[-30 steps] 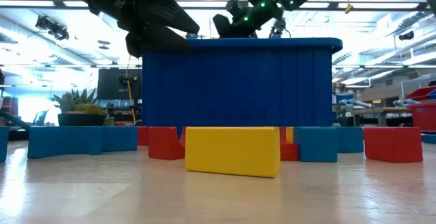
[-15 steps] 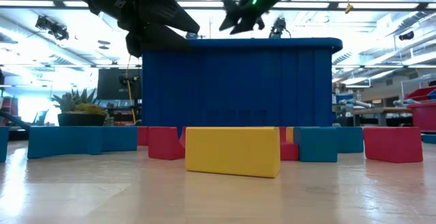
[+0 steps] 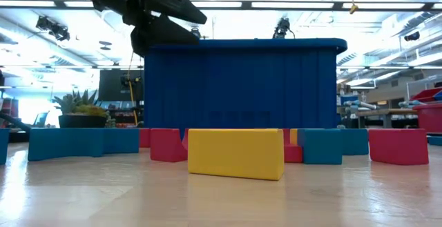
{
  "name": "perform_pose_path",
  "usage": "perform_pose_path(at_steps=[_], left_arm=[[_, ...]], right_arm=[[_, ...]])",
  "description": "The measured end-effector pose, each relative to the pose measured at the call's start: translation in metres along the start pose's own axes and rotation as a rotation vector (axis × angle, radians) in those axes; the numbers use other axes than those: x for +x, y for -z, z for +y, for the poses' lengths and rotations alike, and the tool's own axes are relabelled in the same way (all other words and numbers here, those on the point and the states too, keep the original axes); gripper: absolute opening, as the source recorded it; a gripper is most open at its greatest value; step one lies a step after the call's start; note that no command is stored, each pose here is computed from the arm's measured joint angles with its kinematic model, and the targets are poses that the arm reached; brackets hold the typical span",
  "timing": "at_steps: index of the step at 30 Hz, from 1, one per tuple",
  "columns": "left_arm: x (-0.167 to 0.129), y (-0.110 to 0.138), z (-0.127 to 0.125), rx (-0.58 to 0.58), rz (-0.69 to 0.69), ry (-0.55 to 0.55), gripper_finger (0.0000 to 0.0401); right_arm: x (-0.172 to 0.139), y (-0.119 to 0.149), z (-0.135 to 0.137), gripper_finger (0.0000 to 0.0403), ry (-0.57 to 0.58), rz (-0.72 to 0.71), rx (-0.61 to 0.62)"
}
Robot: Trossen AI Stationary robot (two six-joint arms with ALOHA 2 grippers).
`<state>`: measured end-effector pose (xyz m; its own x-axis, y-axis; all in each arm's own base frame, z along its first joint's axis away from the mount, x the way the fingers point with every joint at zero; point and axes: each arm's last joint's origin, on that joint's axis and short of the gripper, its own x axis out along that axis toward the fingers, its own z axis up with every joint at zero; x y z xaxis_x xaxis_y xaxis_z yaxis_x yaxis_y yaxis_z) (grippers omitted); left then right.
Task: Sort blocks
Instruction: Put the yellow block with the other yellow blocks into the blue bin
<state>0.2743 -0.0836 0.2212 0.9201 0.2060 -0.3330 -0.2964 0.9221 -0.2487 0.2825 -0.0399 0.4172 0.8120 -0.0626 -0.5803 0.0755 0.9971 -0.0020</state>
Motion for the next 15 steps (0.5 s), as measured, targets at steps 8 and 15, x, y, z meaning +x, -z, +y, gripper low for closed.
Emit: perform_pose_path(at_steps=[8,15], left_arm=[[0.000,-0.006,-0.004,0.010,0.006,0.021,0.0233],[-0.001,-0.020,-0.011,0.052,0.057,0.013,0.0224]], right_arm=[[-0.001,0.019,0.063,0.0204,-0.130,0.141,-0.104],[0.003,0.049,0.094,0.0191,-0.108,0.162,-0.112]])
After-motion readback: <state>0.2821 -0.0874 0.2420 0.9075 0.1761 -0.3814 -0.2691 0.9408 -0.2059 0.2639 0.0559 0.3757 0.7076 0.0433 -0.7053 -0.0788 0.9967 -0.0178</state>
